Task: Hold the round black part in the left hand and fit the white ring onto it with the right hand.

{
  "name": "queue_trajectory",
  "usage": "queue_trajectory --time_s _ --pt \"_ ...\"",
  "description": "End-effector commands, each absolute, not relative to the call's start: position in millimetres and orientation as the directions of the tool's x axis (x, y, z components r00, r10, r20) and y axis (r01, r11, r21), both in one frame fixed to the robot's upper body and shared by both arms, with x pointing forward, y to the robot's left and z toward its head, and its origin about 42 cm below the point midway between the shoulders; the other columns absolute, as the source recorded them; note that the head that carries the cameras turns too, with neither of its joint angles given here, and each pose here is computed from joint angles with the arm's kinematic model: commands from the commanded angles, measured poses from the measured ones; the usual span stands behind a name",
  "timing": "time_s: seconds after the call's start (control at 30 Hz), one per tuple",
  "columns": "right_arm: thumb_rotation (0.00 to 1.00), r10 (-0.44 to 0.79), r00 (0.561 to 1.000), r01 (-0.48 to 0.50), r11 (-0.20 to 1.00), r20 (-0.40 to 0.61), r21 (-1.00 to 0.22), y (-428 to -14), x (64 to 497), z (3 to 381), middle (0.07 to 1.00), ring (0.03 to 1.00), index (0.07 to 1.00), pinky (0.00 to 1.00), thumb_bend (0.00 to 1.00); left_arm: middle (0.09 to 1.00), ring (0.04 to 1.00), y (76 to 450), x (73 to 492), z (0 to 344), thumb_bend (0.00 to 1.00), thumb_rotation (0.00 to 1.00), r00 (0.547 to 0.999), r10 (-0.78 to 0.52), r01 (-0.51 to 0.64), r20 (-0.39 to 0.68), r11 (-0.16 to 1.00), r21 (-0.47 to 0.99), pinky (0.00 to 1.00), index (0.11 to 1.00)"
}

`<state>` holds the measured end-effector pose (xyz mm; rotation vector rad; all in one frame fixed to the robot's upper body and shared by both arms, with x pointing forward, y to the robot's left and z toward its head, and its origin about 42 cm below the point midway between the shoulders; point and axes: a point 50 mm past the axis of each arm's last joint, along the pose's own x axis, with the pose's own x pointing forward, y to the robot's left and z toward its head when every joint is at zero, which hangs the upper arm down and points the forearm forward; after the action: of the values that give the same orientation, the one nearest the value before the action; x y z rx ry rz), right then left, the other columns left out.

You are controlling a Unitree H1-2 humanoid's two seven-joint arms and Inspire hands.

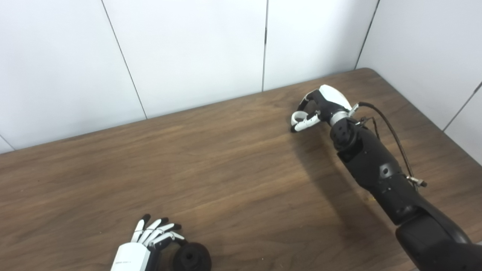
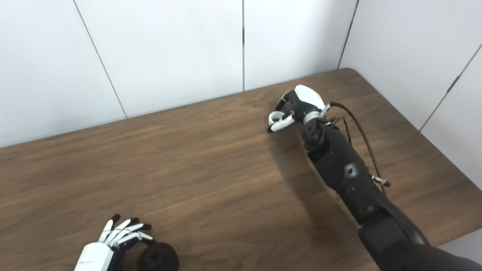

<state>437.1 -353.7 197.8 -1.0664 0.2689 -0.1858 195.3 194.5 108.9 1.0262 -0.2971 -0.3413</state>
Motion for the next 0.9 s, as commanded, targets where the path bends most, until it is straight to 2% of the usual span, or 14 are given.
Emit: queue_trajectory --time_s 0.0,0.5,0.73,0.87 --pt "0.14 -0.282 0.958 0.078 0.437 -0.054 -0.896 -361.3 442.2 222.8 0.82 0.926 0.486 0.9 0.52 0.77 0.873 206.8 185.8 97.4 0.52 0.05 0.917 -0.397 0.197 -0.023 0.404 0.893 1.0 0.484" --pt "0.14 -0.269 0.962 0.075 0.436 -0.05 -0.897 -363.8 436.6 223.0 0.82 0.929 0.488 0.87 0.52 0.767 0.872 204.9 188.3 97.9 0.52 0.05 0.917 -0.399 0.185 -0.006 0.411 0.893 1.0 0.483" --pt "0.14 -0.152 0.988 0.067 0.428 0.001 -0.901 -344.4 426.6 239.3 0.817 0.943 0.486 0.89 0.52 0.766 0.87 202.0 188.9 98.2 0.52 0.05 0.917 -0.399 0.185 -0.009 0.406 0.895 1.0 0.483" --pt "0.14 -0.065 0.997 0.074 0.425 0.051 -0.902 -322.2 418.3 253.1 0.806 0.922 0.485 0.84 0.52 0.765 0.868 199.3 189.0 97.7 0.52 0.05 0.916 -0.401 0.185 -0.003 0.415 0.891 1.0 0.483"
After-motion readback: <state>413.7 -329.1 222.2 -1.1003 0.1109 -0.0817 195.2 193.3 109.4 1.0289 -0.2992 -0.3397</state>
